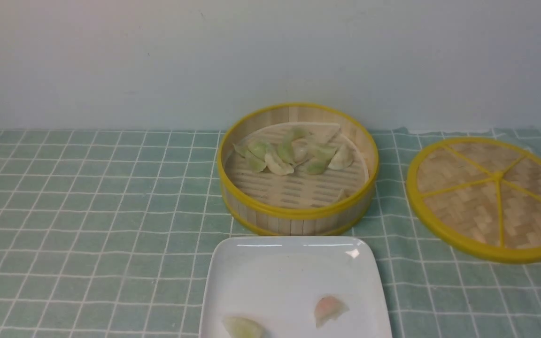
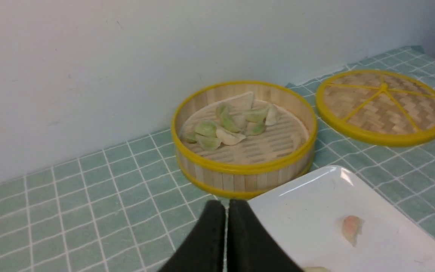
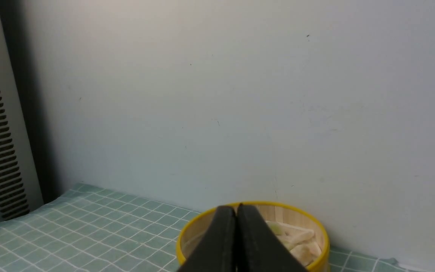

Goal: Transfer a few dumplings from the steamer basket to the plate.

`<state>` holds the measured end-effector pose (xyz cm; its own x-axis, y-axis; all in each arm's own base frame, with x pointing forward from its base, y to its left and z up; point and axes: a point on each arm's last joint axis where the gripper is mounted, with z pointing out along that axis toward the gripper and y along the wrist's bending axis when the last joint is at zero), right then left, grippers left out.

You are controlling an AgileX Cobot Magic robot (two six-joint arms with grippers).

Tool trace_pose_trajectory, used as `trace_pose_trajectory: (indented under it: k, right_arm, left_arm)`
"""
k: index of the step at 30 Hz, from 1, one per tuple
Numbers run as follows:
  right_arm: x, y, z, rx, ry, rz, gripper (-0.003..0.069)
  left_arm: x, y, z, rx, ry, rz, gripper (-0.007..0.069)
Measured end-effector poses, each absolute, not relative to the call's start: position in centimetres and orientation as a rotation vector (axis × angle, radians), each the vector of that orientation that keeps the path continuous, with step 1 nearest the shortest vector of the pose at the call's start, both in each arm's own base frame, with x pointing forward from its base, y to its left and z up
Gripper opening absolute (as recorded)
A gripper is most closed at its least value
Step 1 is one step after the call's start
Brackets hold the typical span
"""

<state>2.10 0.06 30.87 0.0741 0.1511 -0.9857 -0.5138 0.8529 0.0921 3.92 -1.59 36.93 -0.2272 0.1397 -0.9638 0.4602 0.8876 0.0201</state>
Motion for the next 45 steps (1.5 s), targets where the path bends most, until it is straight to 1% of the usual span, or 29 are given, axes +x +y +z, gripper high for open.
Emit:
trace_pose_trajectory:
  k: [4,7,8,10,12,13,15,16,19,20,21,24,45]
  right_arm:
    - [2.1,0.1,30.9,-0.313,1.415,0.511,-0.0013]
    - [2.1,0.1,30.9,-0.313,1.415,0.511,-0.0013]
    - [2.1,0.1,30.9,-0.313,1.415,0.511,-0.0013]
    - [2.1,0.1,30.9,-0.313,1.415,0.511,-0.0013]
    - [2.1,0.1,30.9,-0.313,1.416,0.511,-0.0013]
    - [2.1,0.1,30.9,-0.313,1.416,0.511,-0.0013]
    - [2.1,0.0,30.8,-0.313,1.421,0.509,-0.0013]
    - [2.1,0.0,30.8,-0.313,1.421,0.509,-0.0013]
    - [2.1,0.0,30.8,-0.313,1.422,0.509,-0.0013]
    - [2.1,0.0,30.8,-0.313,1.422,0.509,-0.0013]
    - [2.1,0.0,30.8,-0.313,1.422,0.509,-0.0013]
    - [2.1,0.0,30.8,-0.313,1.423,0.508,-0.0013]
    - [2.1,0.0,30.8,-0.314,1.423,0.505,-0.0013]
  left_arm:
    - [3.5,-1.2,36.4,0.421,1.785,-0.268,-0.0006]
    - [3.1,-0.9,34.8,0.365,1.767,-0.229,-0.0006]
    - [2.9,-0.8,32.6,0.303,1.745,-0.176,-0.0006]
    - [2.9,-0.7,31.3,0.271,1.734,-0.147,-0.0006]
    - [3.3,-0.5,27.6,0.181,1.713,-0.073,-0.0006]
    - [3.3,-0.5,27.1,0.176,1.711,-0.066,-0.0006]
    - [4.1,-0.4,23.7,0.121,1.737,-0.015,-0.0006]
    - [4.2,-0.3,23.2,0.114,1.746,-0.008,-0.0006]
    - [4.9,-0.2,19.4,0.089,1.839,0.013,-0.0006]
    - [4.9,-0.2,19.4,0.089,1.839,0.013,-0.0006]
    - [5.1,-0.2,18.0,0.089,1.877,0.012,-0.0006]
    - [5.2,-0.2,17.0,0.089,1.897,0.011,-0.0006]
    - [5.2,-0.2,17.1,0.088,1.883,0.011,-0.0006]
